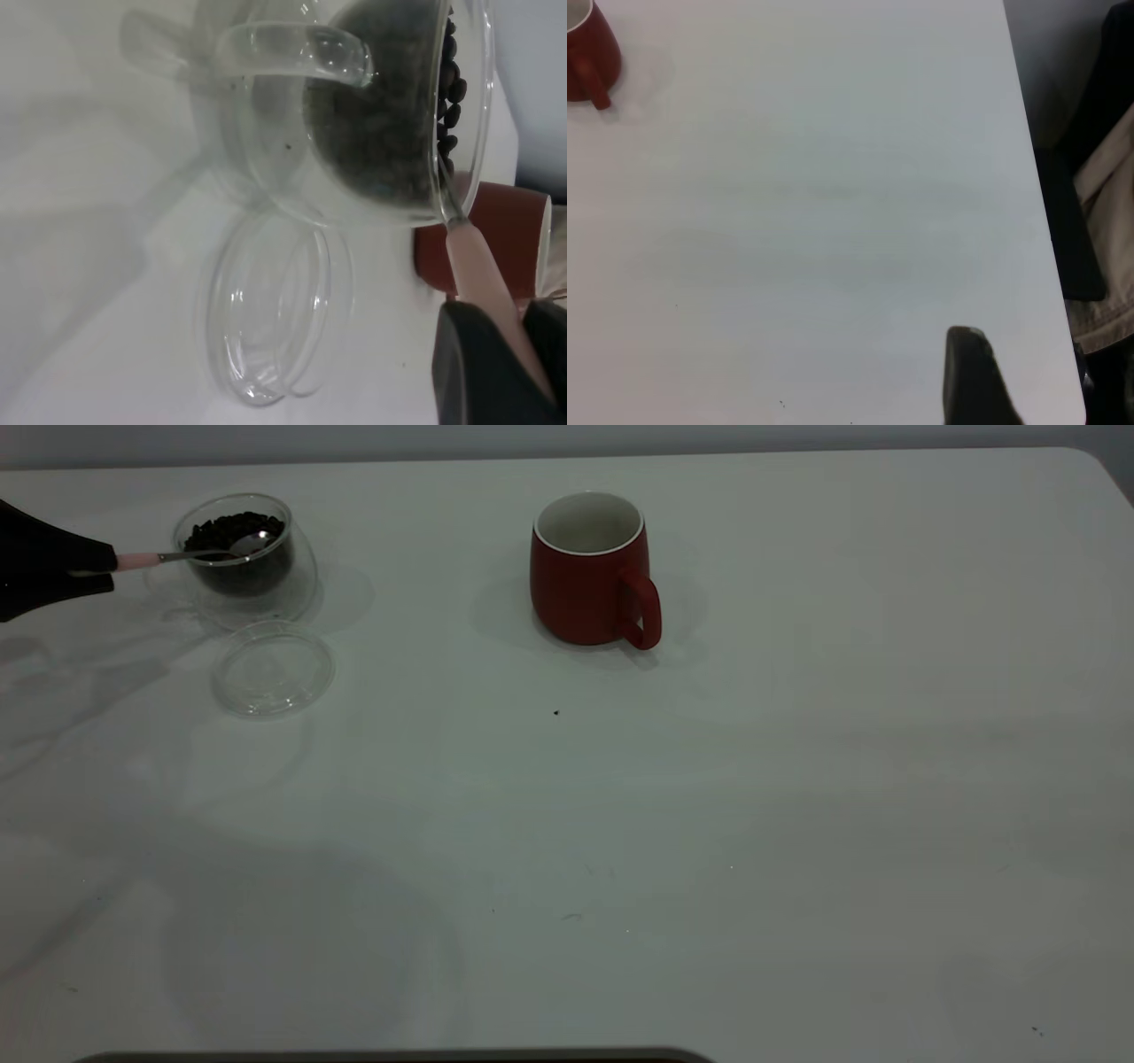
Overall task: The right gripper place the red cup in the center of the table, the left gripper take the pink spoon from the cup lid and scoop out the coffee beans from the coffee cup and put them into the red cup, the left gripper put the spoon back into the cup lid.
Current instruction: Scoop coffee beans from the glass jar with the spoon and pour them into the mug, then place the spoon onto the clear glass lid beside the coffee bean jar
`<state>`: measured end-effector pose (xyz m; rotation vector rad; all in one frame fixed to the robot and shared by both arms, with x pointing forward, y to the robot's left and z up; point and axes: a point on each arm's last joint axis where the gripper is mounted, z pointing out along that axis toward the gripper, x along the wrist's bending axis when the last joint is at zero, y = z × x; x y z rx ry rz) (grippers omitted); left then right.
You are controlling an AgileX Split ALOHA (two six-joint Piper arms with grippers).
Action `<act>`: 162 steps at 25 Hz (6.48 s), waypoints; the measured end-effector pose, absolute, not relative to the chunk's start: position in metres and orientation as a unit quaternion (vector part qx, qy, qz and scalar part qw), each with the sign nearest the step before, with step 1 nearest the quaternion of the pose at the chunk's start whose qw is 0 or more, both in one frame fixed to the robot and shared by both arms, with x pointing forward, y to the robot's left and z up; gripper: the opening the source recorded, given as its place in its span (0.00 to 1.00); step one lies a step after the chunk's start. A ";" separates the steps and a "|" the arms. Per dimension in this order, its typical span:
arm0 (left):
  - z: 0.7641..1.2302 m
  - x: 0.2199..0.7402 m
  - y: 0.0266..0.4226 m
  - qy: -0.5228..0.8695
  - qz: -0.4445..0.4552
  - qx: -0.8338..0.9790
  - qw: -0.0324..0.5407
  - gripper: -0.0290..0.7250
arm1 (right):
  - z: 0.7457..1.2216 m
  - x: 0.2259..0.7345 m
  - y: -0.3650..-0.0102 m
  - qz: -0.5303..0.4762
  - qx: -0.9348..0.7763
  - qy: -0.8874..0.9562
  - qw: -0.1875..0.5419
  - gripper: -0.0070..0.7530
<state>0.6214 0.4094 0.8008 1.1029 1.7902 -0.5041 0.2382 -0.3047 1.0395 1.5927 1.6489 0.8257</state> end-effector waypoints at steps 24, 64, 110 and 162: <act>0.804 0.623 0.411 0.747 -0.231 0.398 0.479 0.21 | 1.039 0.238 -0.305 0.318 0.613 0.635 0.345 0.59; 0.817 0.631 0.348 0.672 -0.323 0.445 0.496 0.21 | 1.039 0.238 -0.305 0.318 0.613 0.635 0.345 0.59; 0.810 0.651 0.214 0.601 -0.224 0.571 0.512 0.21 | 1.039 0.238 -0.305 0.318 0.613 0.635 0.345 0.59; 0.854 0.586 0.431 0.637 -0.221 0.577 0.461 0.21 | 1.039 0.238 -0.305 0.319 0.613 0.635 0.345 0.59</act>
